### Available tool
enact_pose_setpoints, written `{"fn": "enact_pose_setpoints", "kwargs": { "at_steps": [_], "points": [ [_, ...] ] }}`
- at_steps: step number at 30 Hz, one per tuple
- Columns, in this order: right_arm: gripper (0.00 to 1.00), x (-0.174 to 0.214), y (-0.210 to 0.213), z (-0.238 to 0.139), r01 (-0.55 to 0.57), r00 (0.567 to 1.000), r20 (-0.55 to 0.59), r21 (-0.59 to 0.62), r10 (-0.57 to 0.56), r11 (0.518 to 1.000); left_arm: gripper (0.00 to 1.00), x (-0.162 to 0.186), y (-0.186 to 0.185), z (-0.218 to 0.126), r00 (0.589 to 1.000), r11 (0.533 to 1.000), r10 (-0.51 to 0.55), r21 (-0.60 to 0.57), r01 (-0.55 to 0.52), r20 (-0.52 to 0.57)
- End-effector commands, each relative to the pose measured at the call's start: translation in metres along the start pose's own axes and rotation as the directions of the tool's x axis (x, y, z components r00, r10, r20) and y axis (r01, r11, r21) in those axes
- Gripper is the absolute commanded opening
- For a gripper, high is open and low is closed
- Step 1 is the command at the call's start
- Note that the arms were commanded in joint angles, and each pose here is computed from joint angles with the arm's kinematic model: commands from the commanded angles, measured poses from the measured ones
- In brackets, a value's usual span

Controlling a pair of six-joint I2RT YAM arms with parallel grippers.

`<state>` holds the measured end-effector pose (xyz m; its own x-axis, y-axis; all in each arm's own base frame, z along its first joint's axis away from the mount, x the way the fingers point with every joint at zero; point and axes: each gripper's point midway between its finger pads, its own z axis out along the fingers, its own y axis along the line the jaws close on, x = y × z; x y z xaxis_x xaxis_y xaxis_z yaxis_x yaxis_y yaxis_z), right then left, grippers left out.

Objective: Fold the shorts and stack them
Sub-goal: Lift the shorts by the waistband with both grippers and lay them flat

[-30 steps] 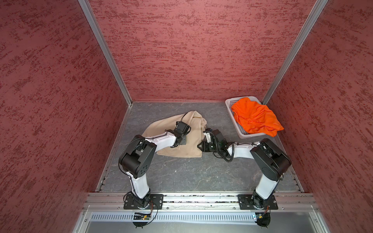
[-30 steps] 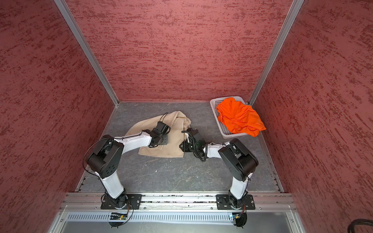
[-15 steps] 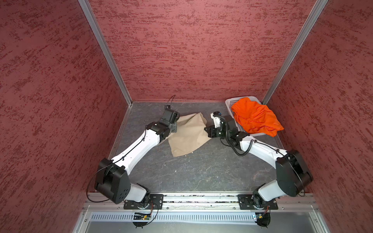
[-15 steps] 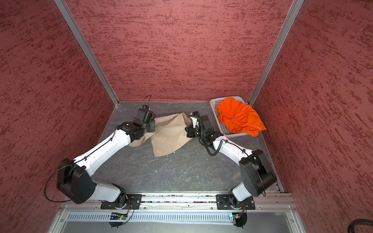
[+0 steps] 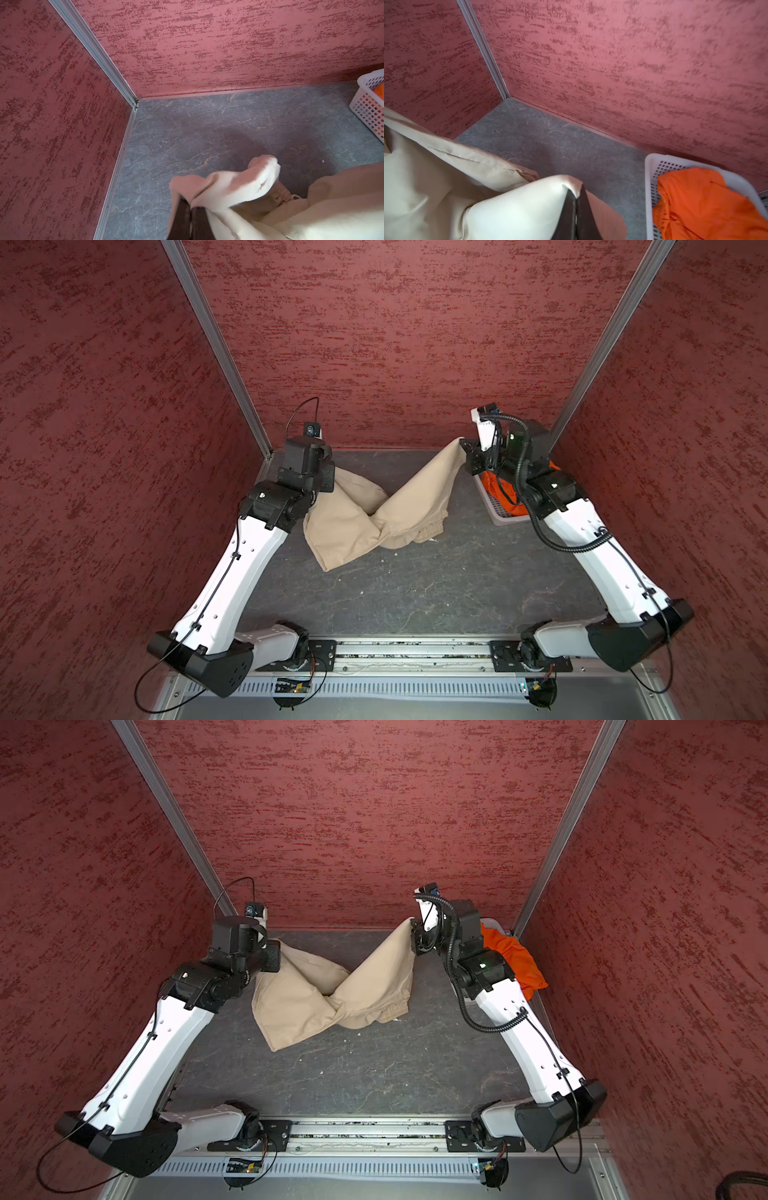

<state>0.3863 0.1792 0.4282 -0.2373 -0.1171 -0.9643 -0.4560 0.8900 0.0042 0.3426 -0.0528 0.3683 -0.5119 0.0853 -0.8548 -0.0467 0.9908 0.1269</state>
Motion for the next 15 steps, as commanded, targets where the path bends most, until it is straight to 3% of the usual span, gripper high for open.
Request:
{"fn": "enact_pose_setpoints", "kwargs": {
  "at_steps": [1,7,13,15],
  "points": [
    [0.00,-0.022,-0.010,-0.025,0.047,0.998,0.035,0.066,-0.049,0.997,0.00,0.008,0.003,-0.001,0.999,0.998,-0.040,0.055,0.042,-0.031],
    [0.00,-0.037,-0.018,0.007,-0.017,1.000,0.011,0.063,0.016,0.998,0.00,-0.014,-0.002,0.028,0.989,0.980,-0.140,0.138,0.145,-0.042],
    [0.00,-0.078,-0.035,0.067,-0.112,0.993,0.041,-0.005,0.112,0.994,0.00,-0.089,0.006,0.054,0.968,0.948,-0.244,0.223,0.226,0.059],
    [0.00,-0.107,-0.035,0.068,-0.106,0.989,0.097,-0.031,0.108,0.994,0.00,-0.114,0.009,0.058,0.961,0.942,-0.262,0.240,0.235,0.088]
  ]
}}
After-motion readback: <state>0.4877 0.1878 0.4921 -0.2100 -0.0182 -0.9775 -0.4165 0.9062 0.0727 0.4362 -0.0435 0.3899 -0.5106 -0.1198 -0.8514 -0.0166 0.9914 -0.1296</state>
